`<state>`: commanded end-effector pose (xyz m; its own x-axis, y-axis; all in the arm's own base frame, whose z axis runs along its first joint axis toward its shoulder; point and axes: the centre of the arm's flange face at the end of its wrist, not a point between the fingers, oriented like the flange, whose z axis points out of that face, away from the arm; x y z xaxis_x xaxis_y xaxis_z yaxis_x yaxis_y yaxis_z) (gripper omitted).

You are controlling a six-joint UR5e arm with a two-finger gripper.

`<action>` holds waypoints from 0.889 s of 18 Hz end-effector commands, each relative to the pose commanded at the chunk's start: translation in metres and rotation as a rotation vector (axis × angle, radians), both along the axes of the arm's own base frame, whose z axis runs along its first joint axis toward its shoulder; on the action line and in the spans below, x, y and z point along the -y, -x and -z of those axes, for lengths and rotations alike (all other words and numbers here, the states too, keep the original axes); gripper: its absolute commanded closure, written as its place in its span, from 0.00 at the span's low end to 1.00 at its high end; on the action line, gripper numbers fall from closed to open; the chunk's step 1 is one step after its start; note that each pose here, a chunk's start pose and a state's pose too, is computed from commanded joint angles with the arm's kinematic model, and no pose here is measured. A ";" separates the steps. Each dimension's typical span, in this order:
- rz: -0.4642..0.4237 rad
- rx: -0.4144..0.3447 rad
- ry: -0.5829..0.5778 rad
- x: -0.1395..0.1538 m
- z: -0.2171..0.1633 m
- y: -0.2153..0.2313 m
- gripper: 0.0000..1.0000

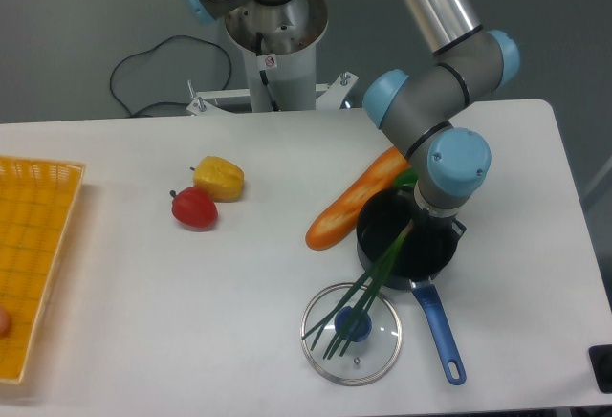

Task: Place the green onion in the pot

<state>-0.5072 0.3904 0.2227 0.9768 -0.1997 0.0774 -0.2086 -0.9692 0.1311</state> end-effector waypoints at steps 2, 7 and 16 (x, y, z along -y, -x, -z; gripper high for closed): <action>0.000 -0.001 -0.001 0.001 -0.001 0.001 0.97; -0.005 -0.030 -0.015 -0.001 -0.016 0.014 0.96; -0.031 -0.061 -0.085 -0.004 -0.041 0.039 0.95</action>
